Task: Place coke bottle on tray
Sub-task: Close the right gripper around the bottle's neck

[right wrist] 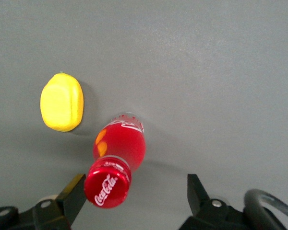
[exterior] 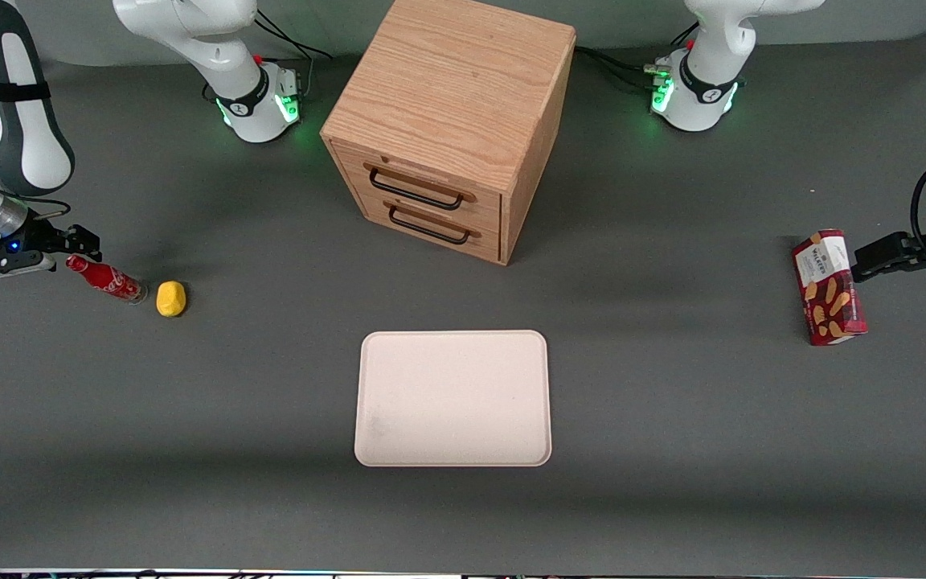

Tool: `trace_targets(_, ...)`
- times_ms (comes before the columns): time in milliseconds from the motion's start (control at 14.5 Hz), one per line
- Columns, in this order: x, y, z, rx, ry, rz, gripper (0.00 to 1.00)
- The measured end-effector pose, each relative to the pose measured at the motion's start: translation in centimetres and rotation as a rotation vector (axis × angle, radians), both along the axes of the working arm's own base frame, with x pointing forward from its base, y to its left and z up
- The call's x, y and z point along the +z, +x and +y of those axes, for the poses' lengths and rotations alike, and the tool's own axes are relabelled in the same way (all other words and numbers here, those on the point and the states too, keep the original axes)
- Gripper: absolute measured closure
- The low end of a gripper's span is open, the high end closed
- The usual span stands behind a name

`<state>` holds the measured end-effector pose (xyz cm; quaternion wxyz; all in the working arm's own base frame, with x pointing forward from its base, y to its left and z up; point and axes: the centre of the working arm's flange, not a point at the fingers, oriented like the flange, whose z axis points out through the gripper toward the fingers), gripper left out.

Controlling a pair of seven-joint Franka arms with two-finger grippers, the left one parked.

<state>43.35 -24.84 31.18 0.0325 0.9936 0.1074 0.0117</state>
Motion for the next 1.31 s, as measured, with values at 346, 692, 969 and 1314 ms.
trace_targets(346, 0.1, 0.2, 0.3, -0.006, 0.01, -0.008, 0.07)
trace_targets(692, 0.1, 0.5, 0.7, 0.001, 0.011, -0.009, 0.16)
trace_targets(969, 0.1, 0.9, 1.5, 0.004, 0.022, -0.016, 0.19)
trace_targets(1314, 0.2, 1.1, 1.6, 0.008, 0.022, -0.019, 0.39)
